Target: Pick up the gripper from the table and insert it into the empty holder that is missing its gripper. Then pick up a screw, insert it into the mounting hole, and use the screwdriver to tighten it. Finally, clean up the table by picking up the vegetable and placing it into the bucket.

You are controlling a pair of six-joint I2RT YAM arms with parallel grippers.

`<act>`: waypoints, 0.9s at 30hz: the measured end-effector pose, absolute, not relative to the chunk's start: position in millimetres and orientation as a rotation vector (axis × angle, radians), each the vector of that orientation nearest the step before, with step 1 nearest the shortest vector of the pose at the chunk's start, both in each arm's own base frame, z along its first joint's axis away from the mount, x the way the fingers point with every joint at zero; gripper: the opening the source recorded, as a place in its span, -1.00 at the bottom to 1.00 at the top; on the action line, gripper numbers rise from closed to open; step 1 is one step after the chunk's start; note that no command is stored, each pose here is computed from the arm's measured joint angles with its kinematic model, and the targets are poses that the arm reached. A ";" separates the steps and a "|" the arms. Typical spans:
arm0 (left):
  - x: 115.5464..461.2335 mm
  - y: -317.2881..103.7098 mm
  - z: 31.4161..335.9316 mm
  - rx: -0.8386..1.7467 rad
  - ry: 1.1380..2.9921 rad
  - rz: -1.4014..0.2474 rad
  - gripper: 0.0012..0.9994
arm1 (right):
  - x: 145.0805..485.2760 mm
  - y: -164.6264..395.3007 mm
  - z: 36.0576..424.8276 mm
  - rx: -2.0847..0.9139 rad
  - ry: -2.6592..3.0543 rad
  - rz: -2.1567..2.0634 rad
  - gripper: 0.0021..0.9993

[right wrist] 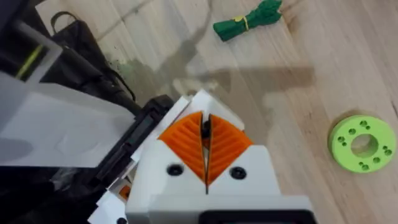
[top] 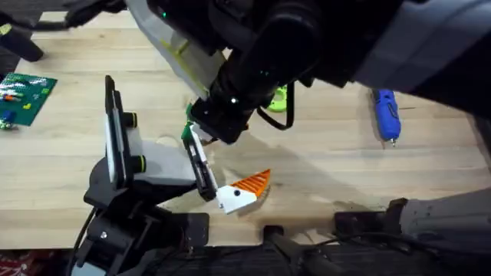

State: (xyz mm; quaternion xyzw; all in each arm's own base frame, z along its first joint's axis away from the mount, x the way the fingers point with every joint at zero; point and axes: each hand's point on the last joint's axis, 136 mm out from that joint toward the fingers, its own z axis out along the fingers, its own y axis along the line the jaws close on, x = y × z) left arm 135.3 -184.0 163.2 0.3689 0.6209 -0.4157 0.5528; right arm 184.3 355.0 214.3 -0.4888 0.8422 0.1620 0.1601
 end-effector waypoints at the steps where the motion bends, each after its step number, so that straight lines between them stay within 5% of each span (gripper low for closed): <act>1: 135.3 -184.0 163.2 0.872 1.468 -0.983 0.97 | 184.2 355.2 214.4 -1.398 2.402 0.454 -0.99; 9: 135.5 -183.9 163.2 0.872 1.468 -0.982 0.97 | 183.7 355.5 214.4 -1.398 2.394 0.433 -0.87; 12: 135.6 -183.9 163.2 0.871 1.468 -0.981 0.97 | 179.1 357.0 214.3 -1.415 2.392 0.446 -0.47; 16: 137.9 -182.8 163.2 0.860 1.473 -0.971 0.97 | 184.7 350.1 215.9 -1.390 2.398 0.403 0.59; 18: 138.1 -182.6 163.2 0.859 1.473 -0.969 0.97 | 189.6 346.1 218.1 -1.373 2.395 0.382 0.95; 27: 139.0 -182.3 163.2 0.855 1.475 -0.965 0.97 | 189.7 346.8 219.5 -1.369 2.389 0.387 0.99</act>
